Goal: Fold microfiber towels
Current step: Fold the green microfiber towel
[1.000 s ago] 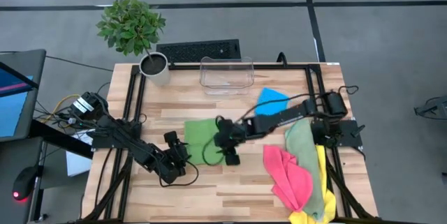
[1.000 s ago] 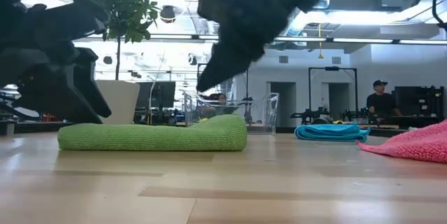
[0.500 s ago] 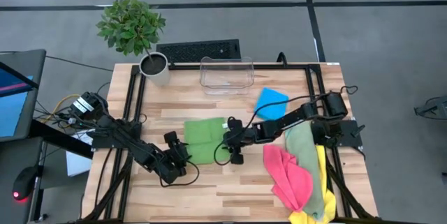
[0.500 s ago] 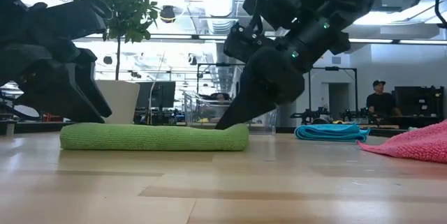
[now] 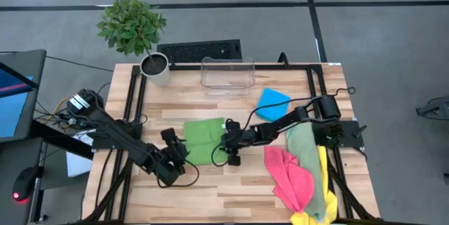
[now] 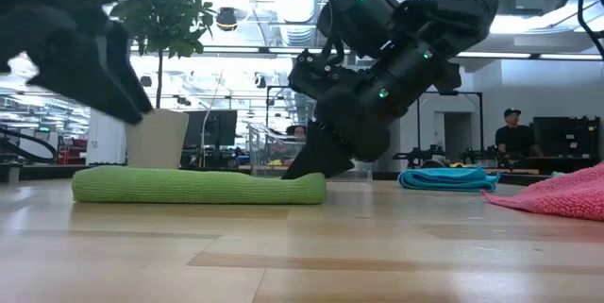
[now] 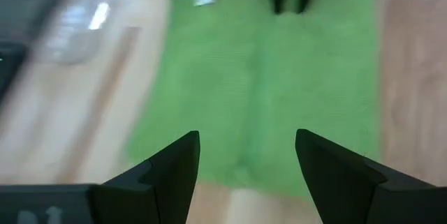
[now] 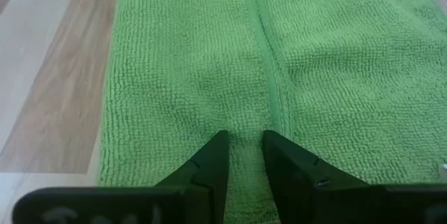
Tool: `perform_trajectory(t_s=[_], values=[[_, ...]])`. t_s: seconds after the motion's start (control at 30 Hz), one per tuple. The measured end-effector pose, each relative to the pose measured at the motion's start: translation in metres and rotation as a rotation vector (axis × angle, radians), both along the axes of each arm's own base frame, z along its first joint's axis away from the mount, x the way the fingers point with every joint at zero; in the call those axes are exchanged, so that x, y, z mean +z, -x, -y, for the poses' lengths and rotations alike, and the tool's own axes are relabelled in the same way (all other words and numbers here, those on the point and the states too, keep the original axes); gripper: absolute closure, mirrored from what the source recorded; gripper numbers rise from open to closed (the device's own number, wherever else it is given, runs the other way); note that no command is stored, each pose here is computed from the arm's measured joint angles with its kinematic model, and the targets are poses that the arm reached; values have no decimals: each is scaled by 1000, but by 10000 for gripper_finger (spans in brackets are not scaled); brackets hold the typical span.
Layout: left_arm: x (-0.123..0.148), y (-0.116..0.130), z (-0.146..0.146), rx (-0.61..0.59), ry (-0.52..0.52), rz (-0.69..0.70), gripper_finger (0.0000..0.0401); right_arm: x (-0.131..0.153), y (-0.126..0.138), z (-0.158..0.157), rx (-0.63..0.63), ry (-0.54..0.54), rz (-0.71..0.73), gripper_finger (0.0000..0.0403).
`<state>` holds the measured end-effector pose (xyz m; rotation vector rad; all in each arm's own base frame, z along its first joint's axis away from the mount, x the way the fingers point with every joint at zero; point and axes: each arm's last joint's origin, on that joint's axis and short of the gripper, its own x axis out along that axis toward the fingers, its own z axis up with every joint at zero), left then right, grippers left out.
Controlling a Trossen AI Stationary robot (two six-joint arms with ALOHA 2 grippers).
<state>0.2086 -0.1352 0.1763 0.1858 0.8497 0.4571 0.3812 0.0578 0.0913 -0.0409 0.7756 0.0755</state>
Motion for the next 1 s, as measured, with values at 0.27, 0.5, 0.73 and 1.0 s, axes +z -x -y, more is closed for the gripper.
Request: perform_trajectory(t_s=[0.27, 0.5, 0.73, 1.0], values=[[-18, 2, 13, -8, 15, 250, 170, 1, 0, 0, 2, -2, 0, 285], [-58, 14, 6, 17, 121, 308, 170, 1, 0, 0, 2, -3, 4, 285], [-84, 18, 4, 32, 168, 273, 170, 5, 2, 1, 2, -3, 4, 285], [-99, 17, 5, 91, 178, 280, 170, 52, 7, 4, -28, 42, 100, 284]])
